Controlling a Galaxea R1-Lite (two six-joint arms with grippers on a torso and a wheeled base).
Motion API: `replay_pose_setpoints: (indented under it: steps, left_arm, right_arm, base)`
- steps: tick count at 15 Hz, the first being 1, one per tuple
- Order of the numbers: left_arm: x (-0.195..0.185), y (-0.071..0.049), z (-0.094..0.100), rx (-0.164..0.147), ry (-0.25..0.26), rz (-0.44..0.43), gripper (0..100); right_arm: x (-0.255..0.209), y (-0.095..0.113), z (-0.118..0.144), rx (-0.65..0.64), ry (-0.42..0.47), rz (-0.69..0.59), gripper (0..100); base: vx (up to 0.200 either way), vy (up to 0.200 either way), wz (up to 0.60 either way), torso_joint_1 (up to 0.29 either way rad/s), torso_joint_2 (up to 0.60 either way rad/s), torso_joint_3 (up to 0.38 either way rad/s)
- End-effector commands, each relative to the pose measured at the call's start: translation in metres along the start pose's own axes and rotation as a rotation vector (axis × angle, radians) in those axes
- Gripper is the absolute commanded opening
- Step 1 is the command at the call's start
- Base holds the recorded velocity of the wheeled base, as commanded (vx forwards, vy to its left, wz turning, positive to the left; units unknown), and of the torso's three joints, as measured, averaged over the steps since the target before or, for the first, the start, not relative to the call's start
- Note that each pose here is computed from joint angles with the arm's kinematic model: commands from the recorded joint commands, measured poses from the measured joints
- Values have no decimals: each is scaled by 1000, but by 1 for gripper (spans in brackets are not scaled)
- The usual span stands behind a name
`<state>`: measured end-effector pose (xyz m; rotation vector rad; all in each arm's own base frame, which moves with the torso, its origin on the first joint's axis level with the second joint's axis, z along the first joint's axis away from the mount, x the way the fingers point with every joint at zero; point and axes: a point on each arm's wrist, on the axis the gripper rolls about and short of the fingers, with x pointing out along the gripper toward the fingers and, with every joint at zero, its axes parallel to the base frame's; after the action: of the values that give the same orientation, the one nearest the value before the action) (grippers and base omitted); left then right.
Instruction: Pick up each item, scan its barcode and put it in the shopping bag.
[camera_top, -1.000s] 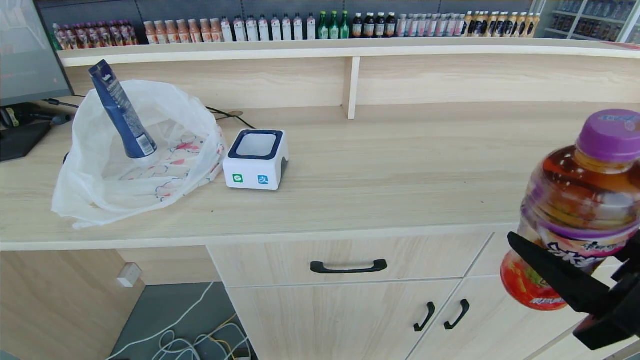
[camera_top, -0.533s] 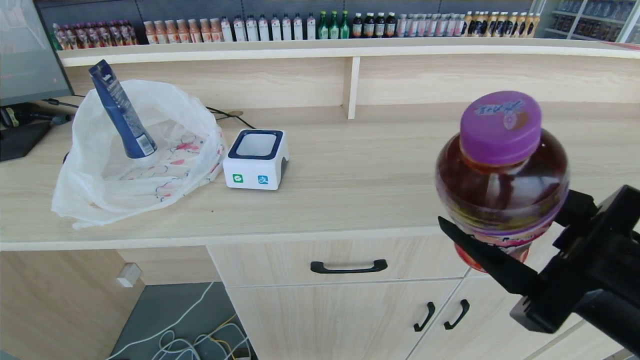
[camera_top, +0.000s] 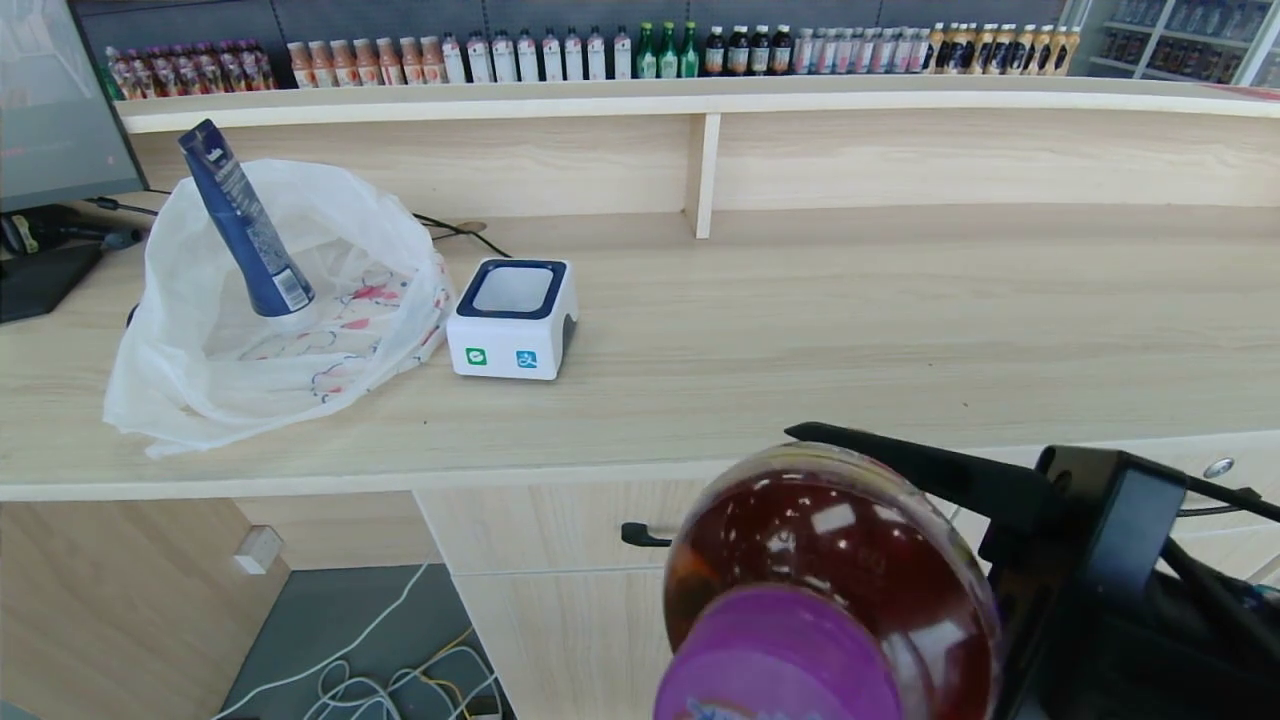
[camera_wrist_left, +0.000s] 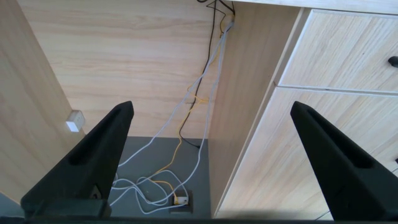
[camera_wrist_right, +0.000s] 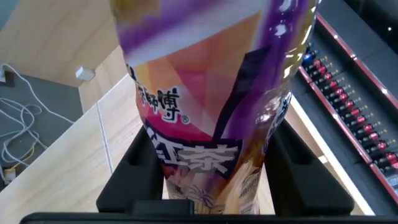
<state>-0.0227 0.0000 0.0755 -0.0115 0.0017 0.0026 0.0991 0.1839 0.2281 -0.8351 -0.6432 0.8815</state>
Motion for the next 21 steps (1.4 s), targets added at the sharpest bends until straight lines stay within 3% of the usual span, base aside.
replay_pose_setpoints:
  steps: [1,7,21]
  left_arm:
    - [0,0,0,-1,0,1,100]
    - [0,0,0,-1,0,1,100]
    - [0,0,0,1,0,1,100]
  right_arm:
    - [3,3,3,-22,-29,24,0]
    - [2,7,18,-91,-107,44,0]
    - [11,26,26,-334,-204,119,0]
  base:
    - [0,0,0,0,0,0]
    - [0,0,0,0,0,0]
    - [0,0,0,0,0,0]
